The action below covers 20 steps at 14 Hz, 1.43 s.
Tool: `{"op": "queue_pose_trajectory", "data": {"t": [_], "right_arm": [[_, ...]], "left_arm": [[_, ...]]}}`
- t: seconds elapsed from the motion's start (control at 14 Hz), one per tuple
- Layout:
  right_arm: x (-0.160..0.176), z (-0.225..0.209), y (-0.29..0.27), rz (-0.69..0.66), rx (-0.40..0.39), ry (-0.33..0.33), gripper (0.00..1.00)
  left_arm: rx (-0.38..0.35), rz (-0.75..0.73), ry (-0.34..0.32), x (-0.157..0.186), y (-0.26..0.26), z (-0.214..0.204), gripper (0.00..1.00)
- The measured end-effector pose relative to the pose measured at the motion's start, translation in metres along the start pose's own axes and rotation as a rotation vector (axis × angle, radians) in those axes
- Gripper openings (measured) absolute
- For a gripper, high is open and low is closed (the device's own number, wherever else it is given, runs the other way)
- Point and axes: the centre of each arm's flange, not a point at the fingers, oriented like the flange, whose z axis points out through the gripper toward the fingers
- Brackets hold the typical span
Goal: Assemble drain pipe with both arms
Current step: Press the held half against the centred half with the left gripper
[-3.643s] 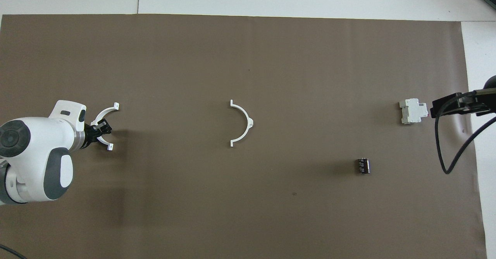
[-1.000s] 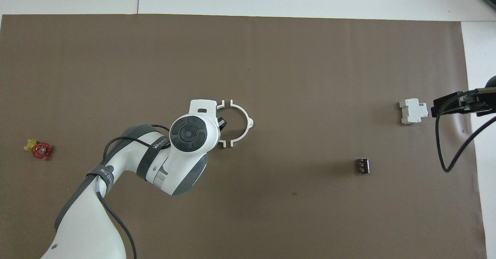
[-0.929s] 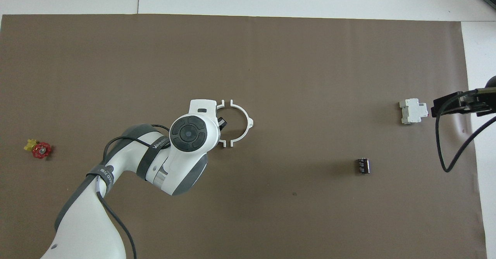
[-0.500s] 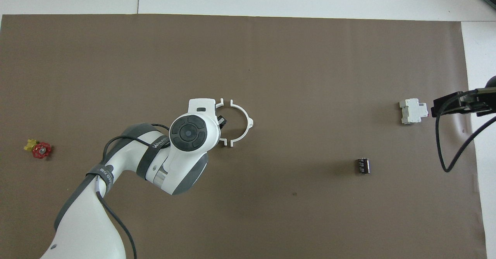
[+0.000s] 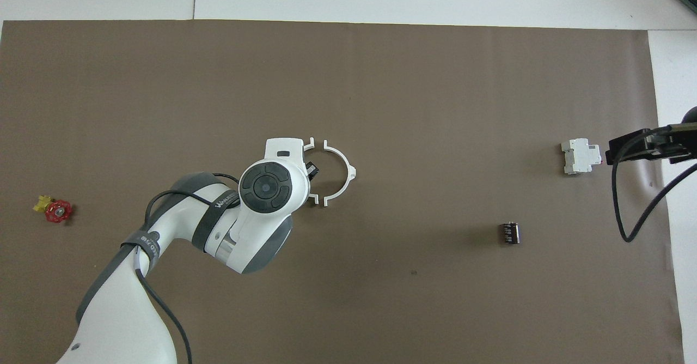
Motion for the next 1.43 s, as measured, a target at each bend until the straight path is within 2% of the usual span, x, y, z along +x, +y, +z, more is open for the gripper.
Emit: {"op": "queue_pose_trajectory", "data": {"t": [1.43], "right_arm": [[0.0001,-0.0001,-0.0019,-0.003,0.0,0.0,1.0]], "left_arm": [[-0.015,0.036,0.028,-0.0065,0.0079,0.0049,0.07]]}}
